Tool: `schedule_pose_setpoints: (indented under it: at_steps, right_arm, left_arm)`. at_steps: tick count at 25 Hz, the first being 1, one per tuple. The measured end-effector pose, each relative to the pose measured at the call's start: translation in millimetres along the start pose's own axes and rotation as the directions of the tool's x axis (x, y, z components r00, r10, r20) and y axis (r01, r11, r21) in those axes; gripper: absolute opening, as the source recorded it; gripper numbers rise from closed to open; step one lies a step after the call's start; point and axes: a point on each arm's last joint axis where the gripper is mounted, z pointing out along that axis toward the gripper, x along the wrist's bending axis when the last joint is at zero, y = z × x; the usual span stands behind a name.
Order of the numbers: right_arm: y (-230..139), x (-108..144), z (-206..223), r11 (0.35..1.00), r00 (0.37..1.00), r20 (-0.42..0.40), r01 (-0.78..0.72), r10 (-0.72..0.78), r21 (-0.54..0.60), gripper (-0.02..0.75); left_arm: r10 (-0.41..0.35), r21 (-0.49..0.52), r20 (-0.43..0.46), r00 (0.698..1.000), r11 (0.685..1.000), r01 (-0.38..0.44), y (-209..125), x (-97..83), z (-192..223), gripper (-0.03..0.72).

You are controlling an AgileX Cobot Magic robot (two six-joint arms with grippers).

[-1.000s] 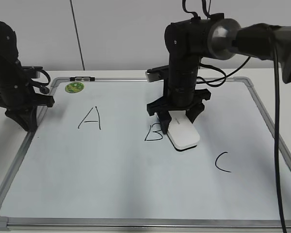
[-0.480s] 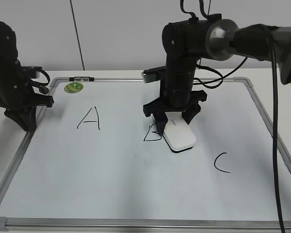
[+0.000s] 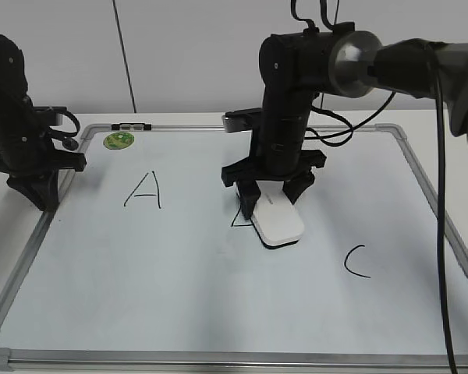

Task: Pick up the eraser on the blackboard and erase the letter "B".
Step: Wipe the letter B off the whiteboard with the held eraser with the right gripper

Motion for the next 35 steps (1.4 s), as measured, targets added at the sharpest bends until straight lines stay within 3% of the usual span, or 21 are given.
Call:
schedule_pose_setpoints:
  at_steps: [13,21,30,35]
  right_arm:
    - [-1,14,0,1.000,0.994,-0.108,-0.021,0.021,0.006,0.521]
    - [-6,46,6,0.999,0.991,-0.128,0.040,-0.038,0.015,0.521]
    - [-2,71,4,0.998,0.973,-0.224,0.059,-0.058,-0.003,0.521]
    - [4,70,-9,0.995,0.980,-0.179,0.082,-0.091,-0.059,0.521]
  left_arm:
    - [-0.006,0.000,0.006,1.000,1.000,0.006,0,0.5,0,0.070]
    - [-0.008,0.001,0.007,1.000,1.000,0.008,0,1.0,0,0.070]
    - [-0.009,0.001,0.009,1.000,1.000,0.009,0,0.9,0,0.071]
    - [-0.009,0.001,0.009,1.000,1.000,0.009,0,0.8,0,0.071]
